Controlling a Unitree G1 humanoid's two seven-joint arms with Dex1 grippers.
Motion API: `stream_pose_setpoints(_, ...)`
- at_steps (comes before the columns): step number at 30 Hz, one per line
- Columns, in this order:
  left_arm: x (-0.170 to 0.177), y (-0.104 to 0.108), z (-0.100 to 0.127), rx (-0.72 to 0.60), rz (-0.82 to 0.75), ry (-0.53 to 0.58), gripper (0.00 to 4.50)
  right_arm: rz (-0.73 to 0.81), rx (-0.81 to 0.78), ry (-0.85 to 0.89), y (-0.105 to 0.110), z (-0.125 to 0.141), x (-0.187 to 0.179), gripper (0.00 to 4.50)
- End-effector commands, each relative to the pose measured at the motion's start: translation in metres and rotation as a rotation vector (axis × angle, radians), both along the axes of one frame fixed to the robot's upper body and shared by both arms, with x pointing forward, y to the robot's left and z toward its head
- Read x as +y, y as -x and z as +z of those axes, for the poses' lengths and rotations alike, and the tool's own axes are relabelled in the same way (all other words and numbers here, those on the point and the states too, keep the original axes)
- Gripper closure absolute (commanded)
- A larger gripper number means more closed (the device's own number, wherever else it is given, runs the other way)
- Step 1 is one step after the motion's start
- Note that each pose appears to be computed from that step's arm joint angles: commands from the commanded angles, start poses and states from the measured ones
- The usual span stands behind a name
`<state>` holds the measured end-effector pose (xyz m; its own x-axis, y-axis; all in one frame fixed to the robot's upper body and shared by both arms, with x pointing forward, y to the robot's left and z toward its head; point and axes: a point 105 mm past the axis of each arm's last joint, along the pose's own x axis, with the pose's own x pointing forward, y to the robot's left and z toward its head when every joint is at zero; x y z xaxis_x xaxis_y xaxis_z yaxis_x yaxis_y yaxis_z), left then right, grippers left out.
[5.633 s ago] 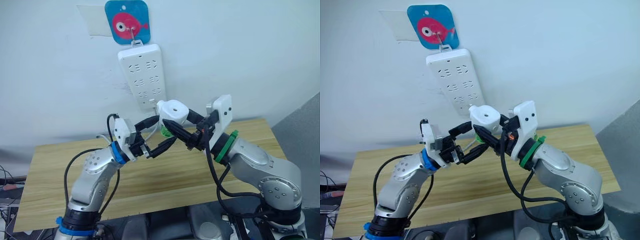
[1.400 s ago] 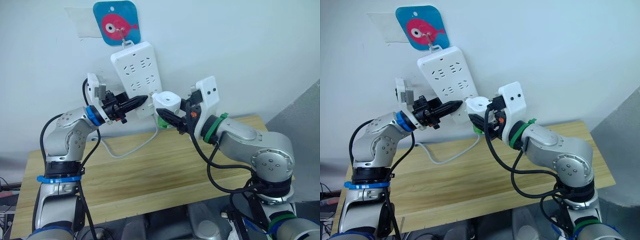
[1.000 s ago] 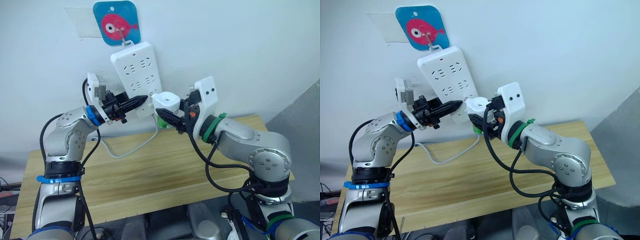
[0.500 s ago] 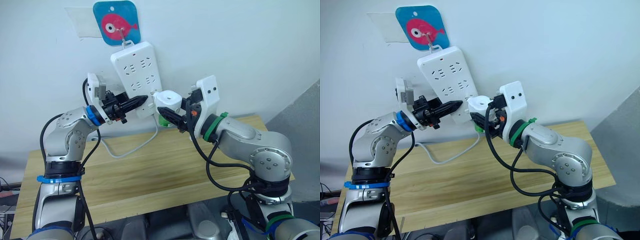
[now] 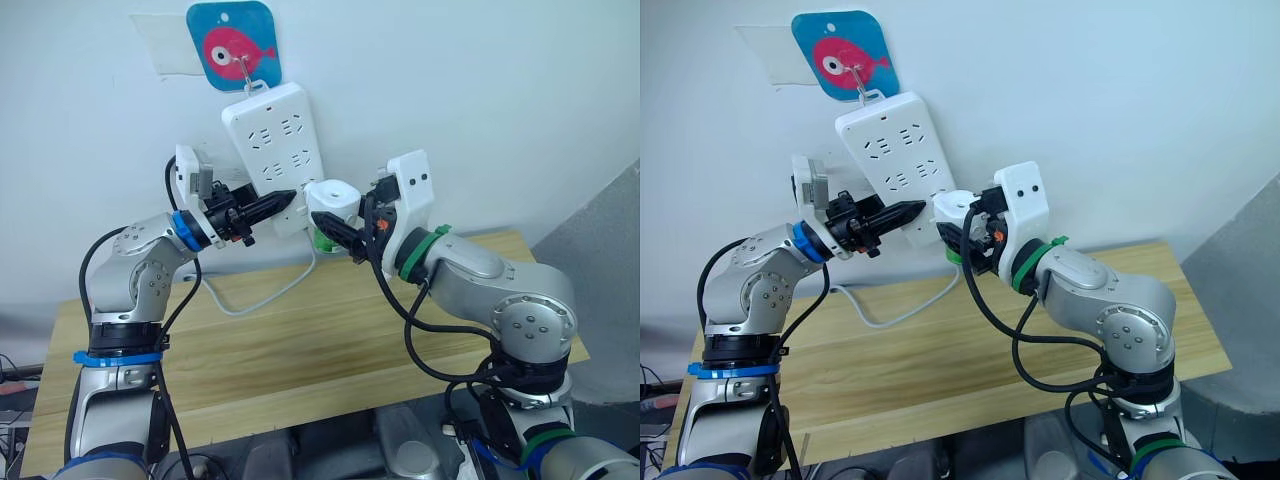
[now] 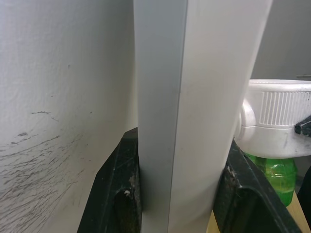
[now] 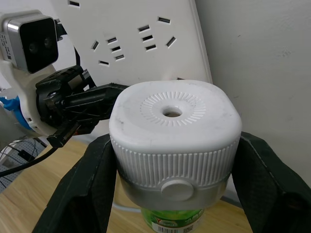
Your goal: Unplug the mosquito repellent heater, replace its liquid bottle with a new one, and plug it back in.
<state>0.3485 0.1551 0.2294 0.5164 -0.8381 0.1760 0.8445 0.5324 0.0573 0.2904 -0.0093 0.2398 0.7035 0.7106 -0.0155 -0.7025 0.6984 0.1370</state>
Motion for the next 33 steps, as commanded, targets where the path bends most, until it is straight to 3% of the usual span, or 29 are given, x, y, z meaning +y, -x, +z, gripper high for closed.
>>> stream_pose_setpoints(1, -0.012, 0.004, 0.017, -0.044, -0.024, 0.007, 3.13, 0.071, -0.072, -0.045, 0.014, 0.021, 0.014, 1.53)
stream_pose_setpoints(21, -0.018, 0.010, 0.021, -0.016, -0.069, 0.021, 3.13, 0.091, -0.082, -0.046, 0.009, 0.024, 0.033, 1.53)
stream_pose_setpoints(33, -0.019, 0.010, 0.025, 0.033, -0.077, 0.077, 3.13, 0.139, -0.040, -0.003, 0.014, 0.010, 0.042, 1.53)
